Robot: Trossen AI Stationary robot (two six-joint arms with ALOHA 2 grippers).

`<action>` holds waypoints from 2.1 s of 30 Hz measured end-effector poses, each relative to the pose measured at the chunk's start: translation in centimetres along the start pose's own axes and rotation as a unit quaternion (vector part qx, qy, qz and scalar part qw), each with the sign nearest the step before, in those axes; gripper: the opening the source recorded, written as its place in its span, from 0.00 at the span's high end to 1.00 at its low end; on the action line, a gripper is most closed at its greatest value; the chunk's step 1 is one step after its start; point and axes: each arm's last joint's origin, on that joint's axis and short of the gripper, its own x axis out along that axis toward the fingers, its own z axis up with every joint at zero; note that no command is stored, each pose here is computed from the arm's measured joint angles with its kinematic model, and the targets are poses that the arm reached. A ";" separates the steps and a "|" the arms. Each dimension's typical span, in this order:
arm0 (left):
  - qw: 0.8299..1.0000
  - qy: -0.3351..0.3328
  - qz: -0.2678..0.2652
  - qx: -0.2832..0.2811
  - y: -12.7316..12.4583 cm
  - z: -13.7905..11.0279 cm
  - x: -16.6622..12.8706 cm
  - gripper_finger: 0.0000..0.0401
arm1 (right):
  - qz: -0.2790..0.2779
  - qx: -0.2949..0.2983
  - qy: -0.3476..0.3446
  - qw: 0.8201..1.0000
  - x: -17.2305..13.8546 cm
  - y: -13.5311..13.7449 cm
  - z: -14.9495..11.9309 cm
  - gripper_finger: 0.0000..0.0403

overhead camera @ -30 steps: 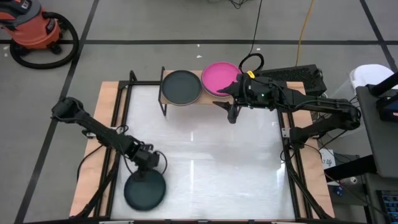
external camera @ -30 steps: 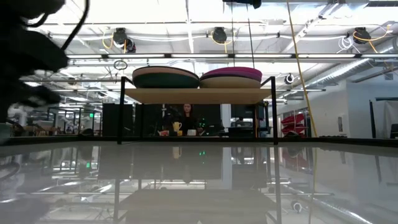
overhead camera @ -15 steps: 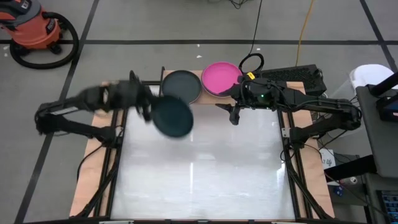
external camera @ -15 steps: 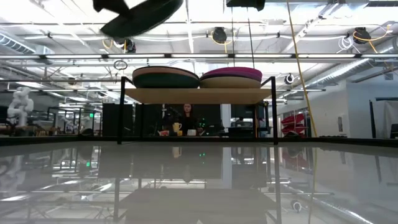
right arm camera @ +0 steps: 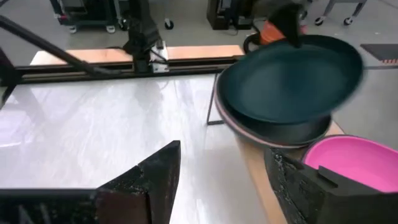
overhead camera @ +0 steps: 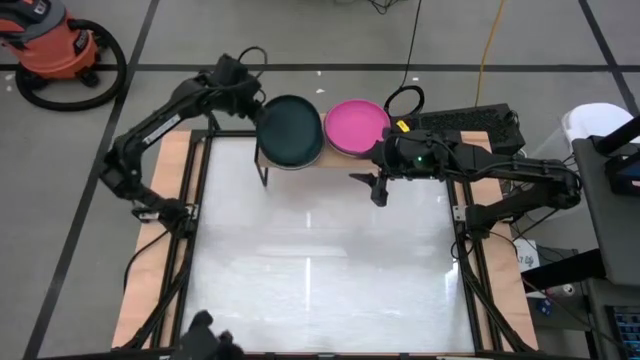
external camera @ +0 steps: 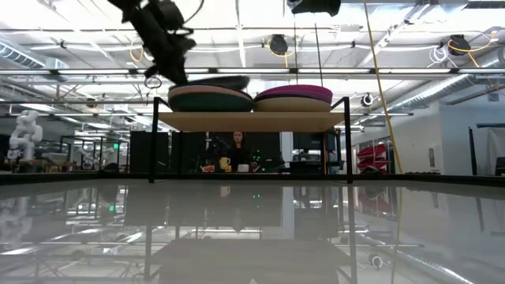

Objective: Place and stack plates onto a shelf
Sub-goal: Stack the black plate on top of the black plate on the shelf, then return to Home Position

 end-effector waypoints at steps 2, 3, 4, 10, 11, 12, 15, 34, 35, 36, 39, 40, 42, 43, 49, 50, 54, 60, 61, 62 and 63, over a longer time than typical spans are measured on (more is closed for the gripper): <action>1.000 -0.005 0.005 -0.017 0.7 0.3 0.9 0.96 | 0.004 -0.002 0.003 1.000 0.0 0.2 -0.1 0.48; 1.000 -0.009 0.006 -0.021 0.9 0.4 1.1 0.95 | 0.006 -0.003 0.003 1.000 0.0 0.3 -0.1 0.48; 1.000 -0.010 0.008 -0.020 1.0 0.4 1.0 0.93 | 0.007 -0.004 0.003 1.000 0.0 0.4 -0.1 0.48; 0.999 -0.026 -0.004 0.031 0.2 0.7 0.9 0.70 | 0.007 -0.020 0.001 1.000 0.0 0.5 0.0 0.48; 0.999 -0.031 -0.006 0.037 0.1 0.8 0.7 0.66 | 0.001 -0.023 0.001 1.000 0.0 0.4 0.0 0.48; 0.998 -0.037 -0.007 0.040 0.1 0.9 0.4 0.62 | -0.008 -0.025 0.001 1.000 0.0 0.3 0.0 0.48; 0.997 -0.060 -0.015 0.042 -0.2 1.4 -1.0 0.51 | -0.034 -0.032 0.001 0.999 -0.1 0.2 0.0 0.48; 0.869 -0.403 -0.166 0.235 -5.8 -12.0 -16.8 0.86 | -0.023 -0.100 -0.247 0.963 -5.3 0.9 -10.6 0.77; 0.862 -0.415 -0.171 0.237 -5.6 -13.2 -16.4 0.88 | -0.022 -0.101 -0.243 0.964 -5.1 0.9 -12.0 0.82; 0.855 -0.426 -0.176 0.239 -5.5 -14.4 -15.9 0.89 | -0.021 -0.103 -0.234 0.966 -4.9 0.9 -13.3 0.88; 0.832 -0.463 -0.192 0.240 -5.1 -17.2 -14.2 0.94 | -0.041 -0.100 -0.208 0.972 -4.3 0.9 -16.6 0.98; 0.824 -0.473 -0.198 0.241 -5.0 -18.0 -13.5 0.95 | -0.052 -0.096 -0.208 0.972 -4.3 0.8 -17.3 0.98; 0.809 -0.487 -0.217 0.247 -4.9 -19.4 -12.5 0.98 | -0.062 -0.090 -0.225 0.968 -4.5 0.7 -18.2 0.99; 0.805 -0.490 -0.223 0.250 -4.8 -20.0 -12.1 0.99 | -0.062 -0.090 -0.230 0.967 -4.6 0.7 -18.6 0.99; 0.808 -0.486 -0.231 0.241 -4.1 -22.8 -9.7 0.99 | -0.060 -0.087 -0.247 0.963 -5.4 0.6 -20.8 1.00; 0.806 -0.489 -0.230 0.241 -4.0 -23.2 -9.5 0.99 | -0.060 -0.086 -0.250 0.962 -5.5 0.6 -21.1 1.00; 0.800 -0.500 -0.230 0.241 -3.7 -24.8 -8.6 0.99 | -0.059 -0.083 -0.252 0.962 -6.0 0.5 -21.8 1.00; 0.801 -0.485 -0.248 0.248 -3.7 -25.6 -7.0 0.99 | -0.037 -0.088 -0.258 0.961 -5.9 0.6 -22.9 1.00; 0.800 -0.484 -0.252 0.249 -3.7 -25.8 -6.6 0.99 | -0.033 -0.090 -0.259 0.961 -5.8 0.7 -23.2 1.00; 0.802 -0.481 -0.254 0.247 -3.7 -26.0 -6.1 0.99 | -0.032 -0.090 -0.257 0.962 -5.6 0.7 -23.5 1.00; 0.804 -0.477 -0.256 0.244 -3.6 -26.2 -5.5 0.99 | -0.032 -0.090 -0.255 0.962 -5.4 0.7 -23.9 1.00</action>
